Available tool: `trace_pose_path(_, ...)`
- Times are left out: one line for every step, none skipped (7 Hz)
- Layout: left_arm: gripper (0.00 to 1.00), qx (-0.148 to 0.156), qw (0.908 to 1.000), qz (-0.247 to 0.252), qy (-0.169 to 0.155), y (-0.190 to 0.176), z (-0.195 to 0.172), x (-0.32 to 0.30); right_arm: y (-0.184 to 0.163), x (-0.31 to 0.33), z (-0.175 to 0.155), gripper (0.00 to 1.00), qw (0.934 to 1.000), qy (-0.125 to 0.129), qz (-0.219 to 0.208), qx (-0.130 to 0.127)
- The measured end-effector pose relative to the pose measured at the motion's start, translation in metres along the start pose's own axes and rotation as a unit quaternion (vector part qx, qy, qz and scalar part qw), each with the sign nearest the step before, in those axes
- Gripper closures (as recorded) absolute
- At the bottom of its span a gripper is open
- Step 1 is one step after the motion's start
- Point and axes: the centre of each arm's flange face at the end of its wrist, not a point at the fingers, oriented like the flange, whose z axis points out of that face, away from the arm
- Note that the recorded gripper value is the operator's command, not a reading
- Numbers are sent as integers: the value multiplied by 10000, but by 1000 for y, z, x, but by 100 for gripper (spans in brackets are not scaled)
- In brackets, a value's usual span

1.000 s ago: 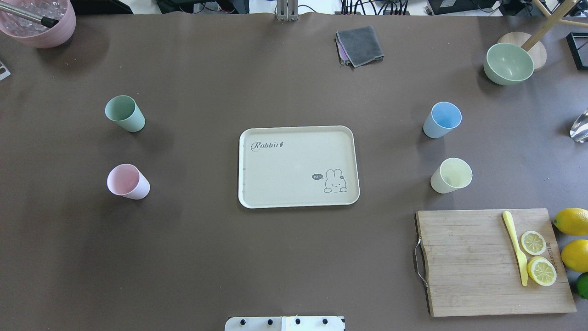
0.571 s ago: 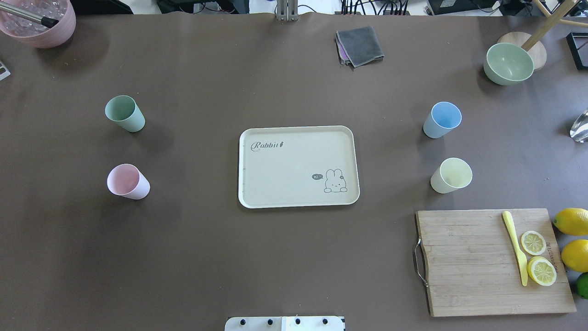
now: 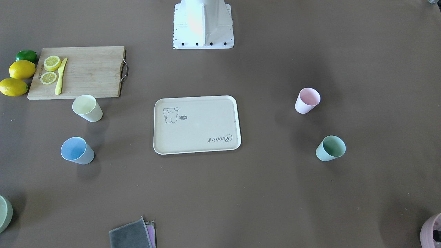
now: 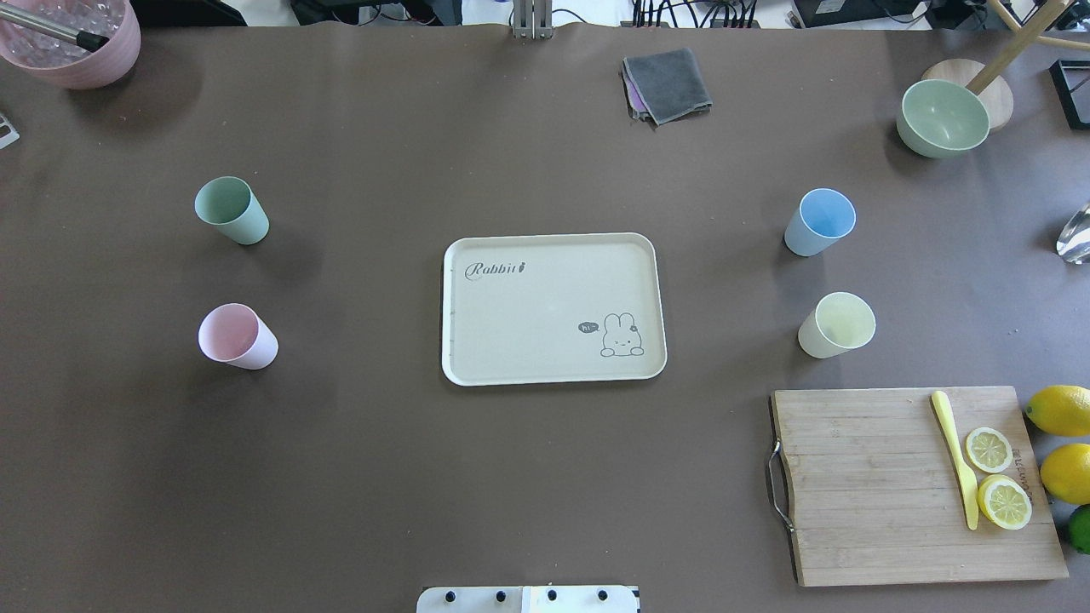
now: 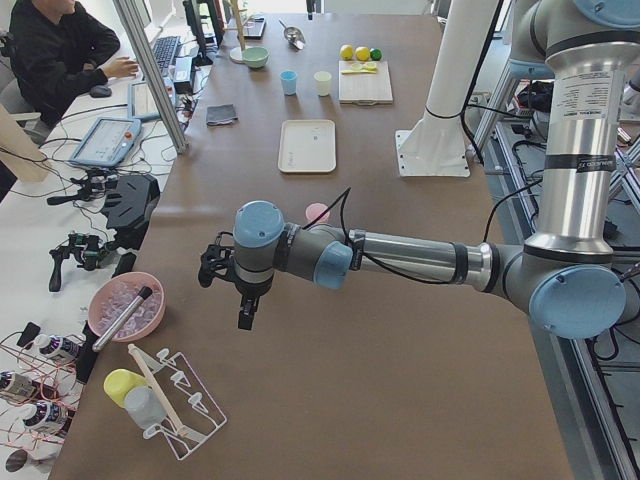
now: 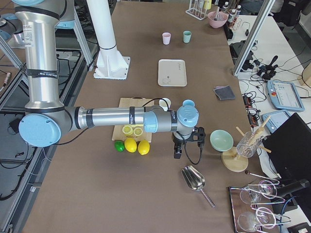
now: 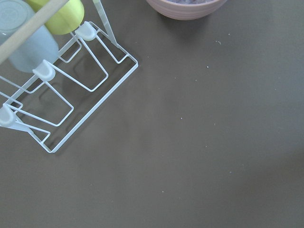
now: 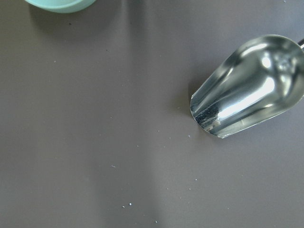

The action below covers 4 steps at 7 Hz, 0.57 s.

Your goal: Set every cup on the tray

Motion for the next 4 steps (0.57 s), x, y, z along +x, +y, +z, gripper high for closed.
trace_pose_path(2,11,9997,54,220,-1,-4,8,-3,-6,-7,0,10000,-13,-58,72)
trace_pose_path(2,40,9991,135,393,-2,-6,16,-5,-9,-13,0,9999,-7,-88,132)
trace_pose_path(2,121,9983,268,497,-2,-7,22,-6,-14,-20,0,9997,5,-129,210)
trace_pose_path(2,184,9975,379,567,1,-6,24,-5,-24,-31,0,9993,-7,-202,317)
